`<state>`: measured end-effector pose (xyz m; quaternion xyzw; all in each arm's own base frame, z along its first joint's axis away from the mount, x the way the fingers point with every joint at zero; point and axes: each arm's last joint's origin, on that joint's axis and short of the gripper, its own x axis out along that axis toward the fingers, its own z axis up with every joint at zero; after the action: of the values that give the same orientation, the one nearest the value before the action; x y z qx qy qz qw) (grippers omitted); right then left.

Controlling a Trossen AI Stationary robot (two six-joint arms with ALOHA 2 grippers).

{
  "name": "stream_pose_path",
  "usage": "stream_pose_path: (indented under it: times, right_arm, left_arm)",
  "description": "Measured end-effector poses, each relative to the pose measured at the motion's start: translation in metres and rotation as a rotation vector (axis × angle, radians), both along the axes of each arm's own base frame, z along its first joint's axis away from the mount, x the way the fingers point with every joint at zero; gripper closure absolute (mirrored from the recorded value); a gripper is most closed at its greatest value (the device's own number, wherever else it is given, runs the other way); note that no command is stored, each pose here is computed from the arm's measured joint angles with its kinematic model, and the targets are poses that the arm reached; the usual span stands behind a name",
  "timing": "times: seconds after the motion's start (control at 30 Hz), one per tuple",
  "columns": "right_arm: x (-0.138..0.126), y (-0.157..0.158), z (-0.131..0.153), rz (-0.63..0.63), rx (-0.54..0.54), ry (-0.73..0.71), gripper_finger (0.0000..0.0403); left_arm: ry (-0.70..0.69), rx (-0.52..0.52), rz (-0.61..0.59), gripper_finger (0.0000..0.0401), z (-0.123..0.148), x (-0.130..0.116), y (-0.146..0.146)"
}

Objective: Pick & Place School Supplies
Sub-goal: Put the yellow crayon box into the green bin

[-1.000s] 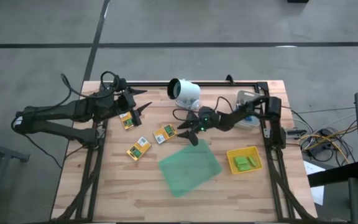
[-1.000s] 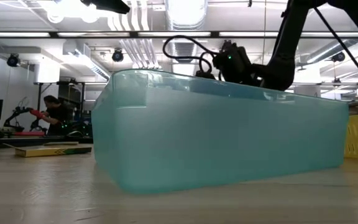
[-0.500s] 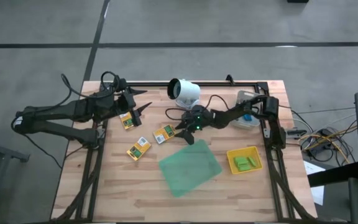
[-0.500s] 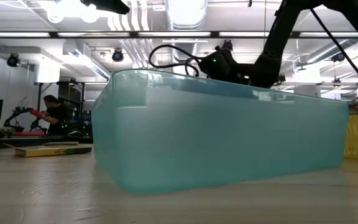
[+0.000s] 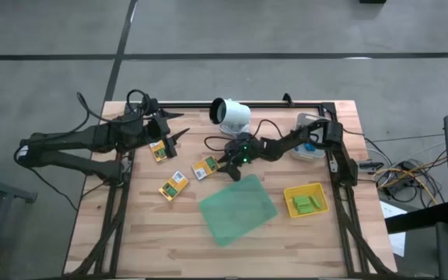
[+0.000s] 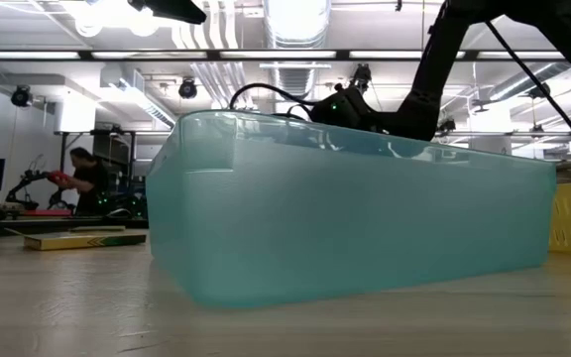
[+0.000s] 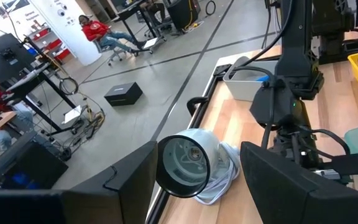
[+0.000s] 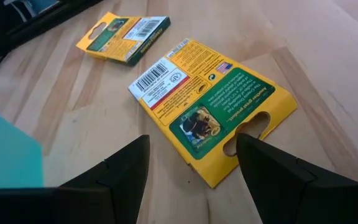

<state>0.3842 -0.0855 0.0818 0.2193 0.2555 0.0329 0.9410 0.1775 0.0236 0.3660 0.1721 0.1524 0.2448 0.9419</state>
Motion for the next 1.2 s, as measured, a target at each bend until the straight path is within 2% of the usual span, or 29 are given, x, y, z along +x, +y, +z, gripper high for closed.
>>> stream_pose_path:
  times: [0.57,0.9,1.2]
  right_arm:
    - [-0.0007,0.0059,-0.0024,0.053,-0.070,0.004,0.0168]
    - [-0.0014,0.0072,-0.0059,0.143,-0.288,0.000,0.0181]
    - [-0.0016,0.0040,-0.0064,0.096,-0.436,0.027,0.0184]
  left_arm:
    - [0.001,0.000,0.000,0.0165,-0.0001,0.0000,0.0000]
    - [0.000,0.000,0.000,0.0165,0.0000,0.0000,0.0000]
    - [0.001,0.000,0.000,0.0165,-0.0001,0.0000,0.0000]
